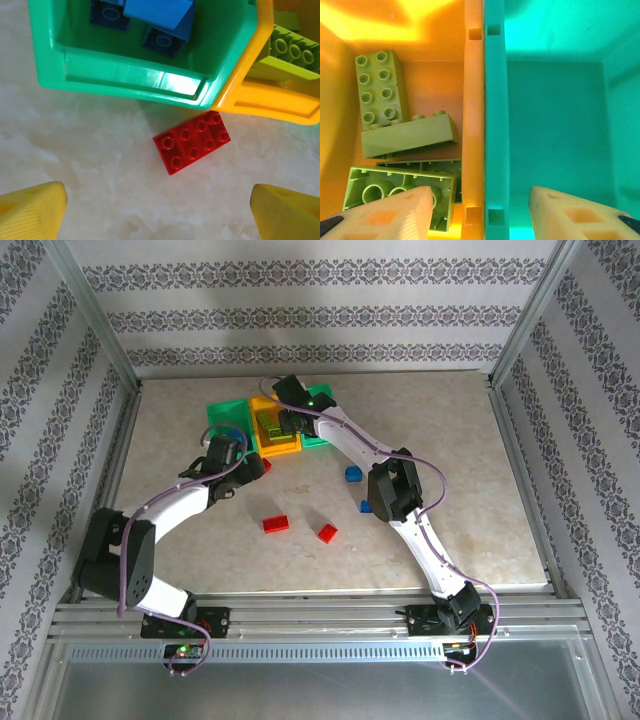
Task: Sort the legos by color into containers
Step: Touch the container at the top-center of the table, then move the lego to the center of the table.
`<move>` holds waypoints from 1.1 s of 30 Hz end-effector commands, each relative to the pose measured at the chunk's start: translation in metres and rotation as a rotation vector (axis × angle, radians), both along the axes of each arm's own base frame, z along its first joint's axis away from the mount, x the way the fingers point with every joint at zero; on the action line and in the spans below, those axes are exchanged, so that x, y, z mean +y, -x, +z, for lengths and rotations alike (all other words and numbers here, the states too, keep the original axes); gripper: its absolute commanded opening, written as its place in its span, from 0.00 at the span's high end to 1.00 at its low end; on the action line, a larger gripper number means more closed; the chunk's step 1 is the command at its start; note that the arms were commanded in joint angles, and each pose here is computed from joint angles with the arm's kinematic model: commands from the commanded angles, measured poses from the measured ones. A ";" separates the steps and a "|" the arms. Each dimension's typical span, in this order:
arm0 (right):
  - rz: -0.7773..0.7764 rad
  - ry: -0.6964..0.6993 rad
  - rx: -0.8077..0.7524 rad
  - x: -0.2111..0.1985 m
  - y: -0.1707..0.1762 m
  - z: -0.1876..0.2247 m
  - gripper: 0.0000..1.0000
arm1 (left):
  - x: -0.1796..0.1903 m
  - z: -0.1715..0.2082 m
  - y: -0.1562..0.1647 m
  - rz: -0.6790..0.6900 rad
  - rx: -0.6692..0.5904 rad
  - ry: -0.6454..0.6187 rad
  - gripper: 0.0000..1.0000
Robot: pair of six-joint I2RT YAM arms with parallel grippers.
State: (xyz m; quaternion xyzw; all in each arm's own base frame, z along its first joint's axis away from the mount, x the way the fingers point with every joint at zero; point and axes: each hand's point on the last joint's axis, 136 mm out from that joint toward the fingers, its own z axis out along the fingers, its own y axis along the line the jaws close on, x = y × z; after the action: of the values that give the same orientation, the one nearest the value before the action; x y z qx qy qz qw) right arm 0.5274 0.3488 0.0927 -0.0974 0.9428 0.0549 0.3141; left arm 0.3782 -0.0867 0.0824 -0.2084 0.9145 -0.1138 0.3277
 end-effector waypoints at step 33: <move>-0.010 -0.019 -0.018 -0.001 -0.002 0.016 0.44 | -0.018 -0.047 -0.048 -0.032 0.077 -0.236 0.08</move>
State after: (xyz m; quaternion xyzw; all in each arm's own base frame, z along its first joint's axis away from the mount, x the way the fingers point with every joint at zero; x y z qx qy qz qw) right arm 0.5266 0.3499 0.0830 -0.0979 0.9452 0.0547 0.3066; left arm 0.4311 -0.1075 0.0390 -0.1769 0.9286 -0.0396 0.3239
